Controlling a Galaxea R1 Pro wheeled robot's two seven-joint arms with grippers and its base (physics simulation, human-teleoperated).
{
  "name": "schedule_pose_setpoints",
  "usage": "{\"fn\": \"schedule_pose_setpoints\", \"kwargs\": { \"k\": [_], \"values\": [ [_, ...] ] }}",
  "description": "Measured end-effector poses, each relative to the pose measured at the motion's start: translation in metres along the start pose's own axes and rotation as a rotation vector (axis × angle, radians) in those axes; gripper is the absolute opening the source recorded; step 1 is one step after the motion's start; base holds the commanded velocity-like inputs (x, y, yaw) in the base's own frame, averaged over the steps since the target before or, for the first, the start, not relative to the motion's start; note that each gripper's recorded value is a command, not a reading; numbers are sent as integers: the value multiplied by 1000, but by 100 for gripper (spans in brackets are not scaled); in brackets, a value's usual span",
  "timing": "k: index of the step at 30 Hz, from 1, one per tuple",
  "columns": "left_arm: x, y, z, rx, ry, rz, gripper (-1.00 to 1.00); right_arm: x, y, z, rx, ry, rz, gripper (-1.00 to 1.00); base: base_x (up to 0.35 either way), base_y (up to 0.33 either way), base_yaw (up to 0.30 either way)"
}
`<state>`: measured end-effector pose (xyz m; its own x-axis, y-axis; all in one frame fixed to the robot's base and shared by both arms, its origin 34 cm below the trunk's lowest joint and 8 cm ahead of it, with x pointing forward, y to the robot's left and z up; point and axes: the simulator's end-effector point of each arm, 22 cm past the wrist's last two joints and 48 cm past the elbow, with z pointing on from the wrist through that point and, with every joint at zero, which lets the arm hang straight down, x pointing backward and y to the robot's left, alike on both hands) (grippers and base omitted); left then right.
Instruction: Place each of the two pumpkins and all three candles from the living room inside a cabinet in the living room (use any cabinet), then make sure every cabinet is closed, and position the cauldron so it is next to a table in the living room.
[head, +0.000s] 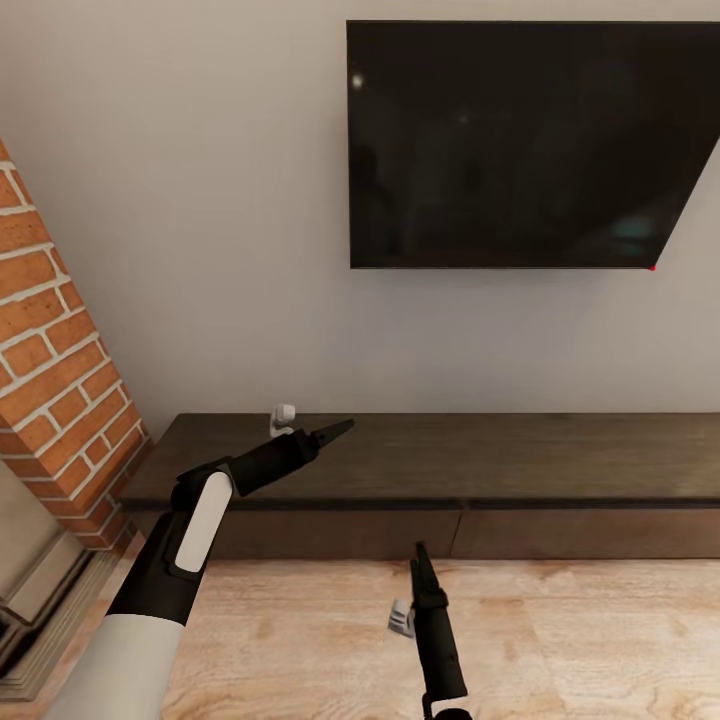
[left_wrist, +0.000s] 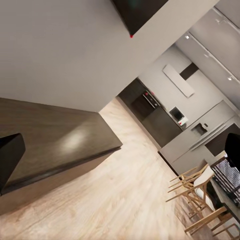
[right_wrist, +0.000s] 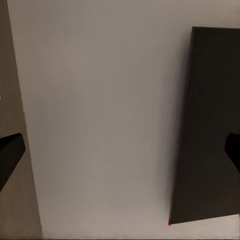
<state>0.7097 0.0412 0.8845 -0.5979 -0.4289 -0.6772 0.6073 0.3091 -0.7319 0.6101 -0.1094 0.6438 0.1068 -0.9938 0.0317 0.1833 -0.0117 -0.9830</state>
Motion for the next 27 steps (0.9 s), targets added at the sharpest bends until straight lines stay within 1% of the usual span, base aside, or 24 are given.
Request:
{"fn": "schedule_pose_setpoints", "kwargs": {
  "k": [2, 4, 7, 12, 22, 27],
  "values": [
    [0, 0, 0, 0, 0, 0, 100, 6, 1, 1, -7, 25, 10, 100, 0, 0, 0],
    [0, 0, 0, 1, 0, 0, 100, 17, 5, 1, -20, 78, 32, 100, 0, 0, 0],
    [0, 0, 0, 0, 0, 0, 100, 21, 6, 0, -25, 99, 41, 100, 108, 0, 0],
    [0, -1, -1, 5, 1, 1, 100, 23, 7, 0, -28, 105, 44, 100, 220, 0, 0],
    [-1, -1, -1, 6, 1, 3, 100, 22, 7, 0, -29, 104, 45, 100, 24, 0, 0],
    [-1, 0, -2, 4, 1, 4, 100, 22, 9, 0, -41, 103, 46, 100, 203, 0, 0]
  ]
}}
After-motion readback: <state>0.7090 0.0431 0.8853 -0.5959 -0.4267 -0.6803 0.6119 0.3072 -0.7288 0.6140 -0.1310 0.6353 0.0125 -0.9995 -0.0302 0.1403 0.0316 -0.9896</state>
